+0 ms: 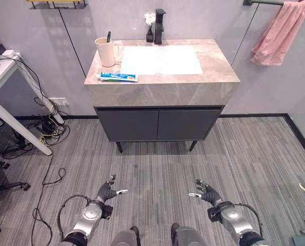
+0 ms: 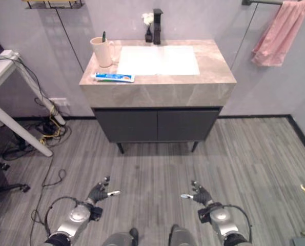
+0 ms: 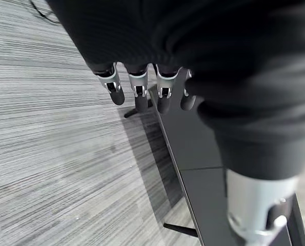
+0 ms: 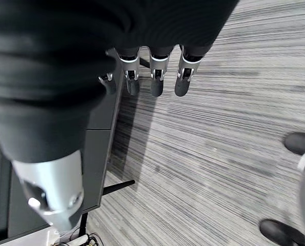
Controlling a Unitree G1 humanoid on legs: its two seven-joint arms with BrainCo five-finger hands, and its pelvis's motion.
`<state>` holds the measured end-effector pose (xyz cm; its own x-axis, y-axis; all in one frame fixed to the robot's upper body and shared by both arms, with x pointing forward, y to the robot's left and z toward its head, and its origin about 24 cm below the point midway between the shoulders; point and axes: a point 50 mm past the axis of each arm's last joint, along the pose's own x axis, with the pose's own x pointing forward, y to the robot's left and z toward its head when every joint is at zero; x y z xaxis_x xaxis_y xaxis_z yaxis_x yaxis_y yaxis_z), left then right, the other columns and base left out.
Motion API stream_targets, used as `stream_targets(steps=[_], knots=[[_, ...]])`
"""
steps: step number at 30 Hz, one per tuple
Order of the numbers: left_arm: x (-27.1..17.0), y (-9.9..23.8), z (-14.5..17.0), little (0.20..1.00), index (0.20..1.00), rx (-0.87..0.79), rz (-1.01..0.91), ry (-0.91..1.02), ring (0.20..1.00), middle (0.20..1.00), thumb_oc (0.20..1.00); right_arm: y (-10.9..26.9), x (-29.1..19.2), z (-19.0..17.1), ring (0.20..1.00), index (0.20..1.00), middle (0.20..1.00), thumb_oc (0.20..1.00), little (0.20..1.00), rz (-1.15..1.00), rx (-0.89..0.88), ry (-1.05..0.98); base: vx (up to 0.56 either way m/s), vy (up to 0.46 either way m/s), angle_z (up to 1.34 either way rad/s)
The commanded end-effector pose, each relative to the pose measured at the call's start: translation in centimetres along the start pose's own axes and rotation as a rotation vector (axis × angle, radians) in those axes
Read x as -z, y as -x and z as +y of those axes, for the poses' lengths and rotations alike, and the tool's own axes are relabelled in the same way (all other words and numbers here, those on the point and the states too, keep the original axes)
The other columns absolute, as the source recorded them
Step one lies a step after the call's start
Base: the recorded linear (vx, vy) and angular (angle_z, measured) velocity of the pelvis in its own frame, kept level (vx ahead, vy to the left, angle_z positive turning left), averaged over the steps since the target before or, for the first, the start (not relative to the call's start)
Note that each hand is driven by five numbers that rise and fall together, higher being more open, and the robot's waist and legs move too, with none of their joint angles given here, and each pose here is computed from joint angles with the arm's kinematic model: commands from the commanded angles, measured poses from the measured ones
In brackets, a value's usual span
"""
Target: Put brush and paste in cup on sink, flatten towel.
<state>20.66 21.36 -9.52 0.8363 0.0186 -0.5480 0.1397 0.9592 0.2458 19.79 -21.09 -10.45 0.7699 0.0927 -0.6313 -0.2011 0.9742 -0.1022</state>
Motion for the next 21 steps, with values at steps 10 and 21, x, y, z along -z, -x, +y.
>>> stream_targets(steps=[10,21], knots=[[-0.2,0.2,0.2,1.0,1.0,-0.016,-0.033,0.046,1.0,1.0,1.0,0.1,-0.1,0.3,1.0,1.0,1.0,1.0,1.0,-0.044,0.002,-0.063,0.0,0.002,-0.03],[0.3,0.2,-0.4,1.0,1.0,0.01,-0.004,0.033,1.0,1.0,1.0,0.1,0.7,0.5,1.0,1.0,1.0,1.0,1.0,-0.003,0.007,-0.096,0.0,0.006,-0.01]])
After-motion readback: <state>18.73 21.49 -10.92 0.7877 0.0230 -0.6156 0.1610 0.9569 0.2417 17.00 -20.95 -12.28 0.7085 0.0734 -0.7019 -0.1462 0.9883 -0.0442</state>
